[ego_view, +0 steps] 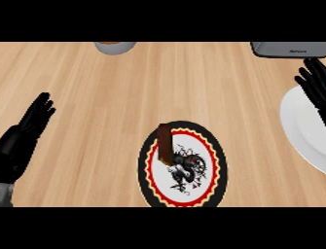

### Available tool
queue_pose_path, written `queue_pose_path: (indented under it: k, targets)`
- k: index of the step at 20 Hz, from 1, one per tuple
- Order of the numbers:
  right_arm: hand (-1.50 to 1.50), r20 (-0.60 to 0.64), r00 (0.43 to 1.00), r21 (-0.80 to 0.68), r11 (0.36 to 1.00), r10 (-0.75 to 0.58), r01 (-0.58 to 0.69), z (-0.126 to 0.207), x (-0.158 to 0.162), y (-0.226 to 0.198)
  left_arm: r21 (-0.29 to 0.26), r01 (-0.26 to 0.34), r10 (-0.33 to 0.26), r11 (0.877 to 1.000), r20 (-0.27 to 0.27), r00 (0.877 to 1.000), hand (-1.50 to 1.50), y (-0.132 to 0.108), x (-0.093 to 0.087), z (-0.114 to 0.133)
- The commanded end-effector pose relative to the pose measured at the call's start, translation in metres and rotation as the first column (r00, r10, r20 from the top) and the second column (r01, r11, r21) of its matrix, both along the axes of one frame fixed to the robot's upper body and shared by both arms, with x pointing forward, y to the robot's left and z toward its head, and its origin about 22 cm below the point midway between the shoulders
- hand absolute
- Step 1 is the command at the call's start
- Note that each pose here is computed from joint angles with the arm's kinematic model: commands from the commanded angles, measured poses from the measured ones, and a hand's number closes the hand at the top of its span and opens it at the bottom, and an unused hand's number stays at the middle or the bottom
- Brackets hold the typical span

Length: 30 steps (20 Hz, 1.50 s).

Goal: Pick the sweet potato from the plate and place it in the plate

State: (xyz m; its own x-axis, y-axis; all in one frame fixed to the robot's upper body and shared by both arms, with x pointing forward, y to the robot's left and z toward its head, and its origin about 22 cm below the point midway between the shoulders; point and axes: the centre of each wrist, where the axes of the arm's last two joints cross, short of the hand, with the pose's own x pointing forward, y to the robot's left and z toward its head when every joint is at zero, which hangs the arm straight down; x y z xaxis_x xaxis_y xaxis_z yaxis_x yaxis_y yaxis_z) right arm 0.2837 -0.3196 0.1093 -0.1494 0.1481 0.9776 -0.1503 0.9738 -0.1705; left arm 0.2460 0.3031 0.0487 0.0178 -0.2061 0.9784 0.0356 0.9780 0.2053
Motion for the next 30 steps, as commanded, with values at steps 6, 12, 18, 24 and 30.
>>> queue_pose_path:
  k: [6,12,18,24,30]
  targets:
    - [1.5,0.13,0.859,0.163,0.844,0.496,-0.512,-0.026,0.042,0.123,0.0,-0.071,0.071,0.998,-0.031,0.997,0.0,-0.009,0.029,-0.005]
    - [-1.5,0.258,0.95,0.104,0.973,0.176,-0.208,-0.114,0.017,0.122,-0.033,-0.071,0.067,0.997,-0.103,0.992,0.0,-0.028,0.027,-0.021]
    - [-1.5,0.239,0.872,-0.228,0.898,0.427,-0.377,-0.153,0.036,0.121,-0.034,-0.086,0.082,0.996,-0.116,0.99,0.0,-0.027,0.04,-0.02]
    - [-1.5,0.173,0.861,-0.377,0.84,0.478,-0.391,-0.127,0.056,0.12,-0.018,-0.117,0.113,0.993,-0.139,0.984,0.0,-0.016,0.034,-0.024]
    - [-1.5,0.084,0.842,-0.462,0.77,0.532,-0.44,-0.114,0.035,0.14,-0.025,-0.117,0.112,0.993,-0.155,0.982,0.0,-0.015,0.039,-0.028]
